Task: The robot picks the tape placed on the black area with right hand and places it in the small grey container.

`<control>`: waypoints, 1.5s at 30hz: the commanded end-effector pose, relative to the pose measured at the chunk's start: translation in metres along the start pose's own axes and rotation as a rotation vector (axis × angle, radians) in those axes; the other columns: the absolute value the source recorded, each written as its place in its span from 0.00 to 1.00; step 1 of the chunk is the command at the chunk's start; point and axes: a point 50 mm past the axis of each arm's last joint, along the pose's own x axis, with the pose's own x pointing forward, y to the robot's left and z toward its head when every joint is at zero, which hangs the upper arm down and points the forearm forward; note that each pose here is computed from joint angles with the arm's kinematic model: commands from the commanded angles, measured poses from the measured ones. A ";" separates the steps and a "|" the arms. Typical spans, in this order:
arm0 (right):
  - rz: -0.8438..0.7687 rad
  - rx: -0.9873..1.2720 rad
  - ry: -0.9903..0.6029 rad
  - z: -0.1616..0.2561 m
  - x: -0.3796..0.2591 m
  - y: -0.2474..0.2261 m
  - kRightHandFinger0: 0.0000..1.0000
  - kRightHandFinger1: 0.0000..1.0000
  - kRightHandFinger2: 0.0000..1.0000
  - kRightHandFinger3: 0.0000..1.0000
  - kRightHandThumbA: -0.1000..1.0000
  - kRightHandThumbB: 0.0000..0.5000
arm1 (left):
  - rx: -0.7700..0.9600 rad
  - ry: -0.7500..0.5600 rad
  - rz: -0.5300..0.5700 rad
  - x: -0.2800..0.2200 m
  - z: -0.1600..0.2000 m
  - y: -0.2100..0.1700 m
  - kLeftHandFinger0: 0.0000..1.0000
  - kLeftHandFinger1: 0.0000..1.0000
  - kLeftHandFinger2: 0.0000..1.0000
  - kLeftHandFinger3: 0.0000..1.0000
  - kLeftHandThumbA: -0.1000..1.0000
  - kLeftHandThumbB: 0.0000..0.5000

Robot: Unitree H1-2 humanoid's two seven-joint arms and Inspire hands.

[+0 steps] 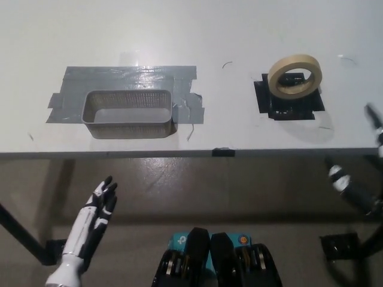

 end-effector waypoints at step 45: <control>0.464 -0.574 0.211 -0.019 0.267 0.082 1.00 1.00 1.00 1.00 0.74 0.90 | -0.020 -0.058 0.049 -0.010 -0.014 -0.017 1.00 1.00 1.00 1.00 1.00 0.30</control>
